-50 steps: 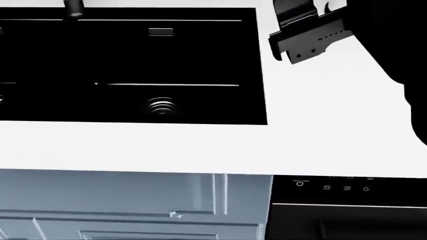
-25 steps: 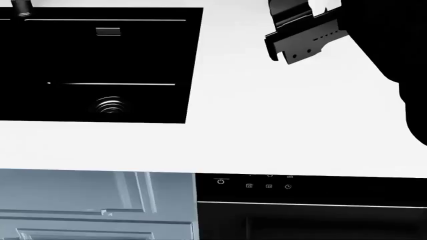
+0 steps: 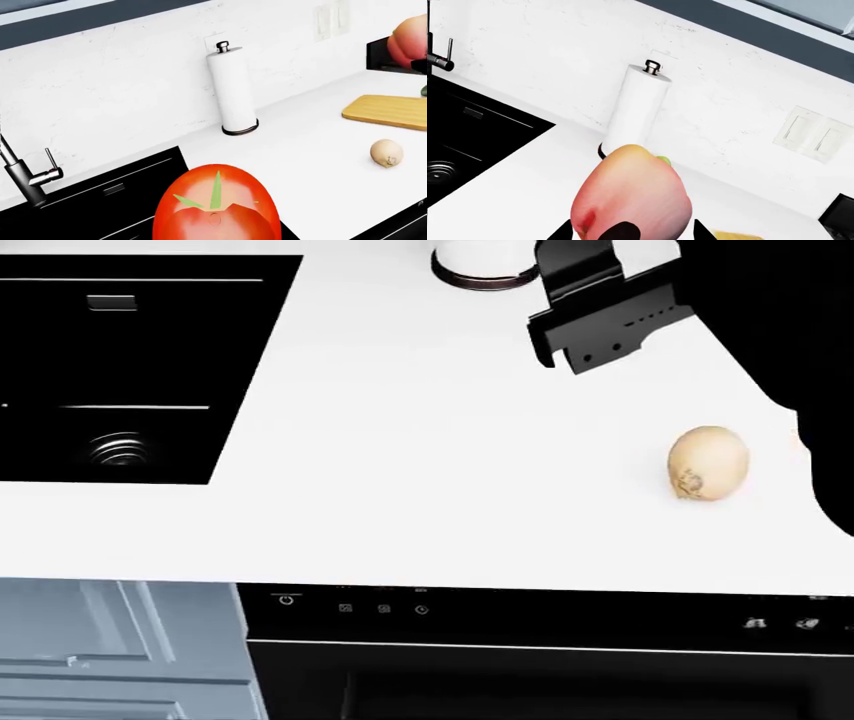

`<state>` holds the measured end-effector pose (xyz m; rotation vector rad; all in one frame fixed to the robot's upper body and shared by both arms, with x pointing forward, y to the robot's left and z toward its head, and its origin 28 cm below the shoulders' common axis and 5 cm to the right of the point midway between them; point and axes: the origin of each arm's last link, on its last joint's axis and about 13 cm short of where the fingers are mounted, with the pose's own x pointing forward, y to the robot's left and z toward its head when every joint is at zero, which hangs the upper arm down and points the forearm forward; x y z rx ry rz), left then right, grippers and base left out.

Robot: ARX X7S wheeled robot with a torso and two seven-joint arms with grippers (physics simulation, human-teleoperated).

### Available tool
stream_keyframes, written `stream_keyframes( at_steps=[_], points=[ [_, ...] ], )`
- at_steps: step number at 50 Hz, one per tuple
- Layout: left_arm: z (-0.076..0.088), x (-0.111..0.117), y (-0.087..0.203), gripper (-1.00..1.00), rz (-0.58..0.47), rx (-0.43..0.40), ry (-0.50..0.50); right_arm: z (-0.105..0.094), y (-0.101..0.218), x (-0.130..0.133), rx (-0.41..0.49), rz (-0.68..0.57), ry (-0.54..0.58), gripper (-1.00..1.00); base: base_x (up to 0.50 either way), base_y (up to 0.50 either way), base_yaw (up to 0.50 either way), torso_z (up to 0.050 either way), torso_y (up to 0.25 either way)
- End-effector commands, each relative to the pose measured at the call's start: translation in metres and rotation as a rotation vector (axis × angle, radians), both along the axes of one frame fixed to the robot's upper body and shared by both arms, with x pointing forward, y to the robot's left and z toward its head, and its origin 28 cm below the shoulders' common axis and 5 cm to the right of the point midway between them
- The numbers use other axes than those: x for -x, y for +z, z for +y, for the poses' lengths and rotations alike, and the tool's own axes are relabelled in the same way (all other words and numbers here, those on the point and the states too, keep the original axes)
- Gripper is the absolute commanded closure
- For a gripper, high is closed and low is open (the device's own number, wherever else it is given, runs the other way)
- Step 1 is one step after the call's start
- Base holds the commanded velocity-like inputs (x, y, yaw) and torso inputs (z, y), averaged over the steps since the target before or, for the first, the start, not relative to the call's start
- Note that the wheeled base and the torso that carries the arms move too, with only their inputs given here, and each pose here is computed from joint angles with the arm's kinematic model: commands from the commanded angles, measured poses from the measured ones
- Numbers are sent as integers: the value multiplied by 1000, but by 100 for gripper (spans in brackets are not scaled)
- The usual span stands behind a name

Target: Place the avocado, onion, tomato and bell pepper on the cutting board.

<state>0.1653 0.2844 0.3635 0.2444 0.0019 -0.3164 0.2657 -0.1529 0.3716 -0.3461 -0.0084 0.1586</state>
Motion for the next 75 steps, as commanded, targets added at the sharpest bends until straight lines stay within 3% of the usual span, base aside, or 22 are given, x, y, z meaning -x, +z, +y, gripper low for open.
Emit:
stream_keyframes(
  at_steps=[1,75],
  points=[
    [0,1,1,100,-7,13,8,-2,1,0,17,-14,-1,100,0,-430,0,0,0],
    [-1,-1,3,100,-24,11,-5,-2,5,-1,9,-25,-1,100,0,-436,0,0,0]
  ],
)
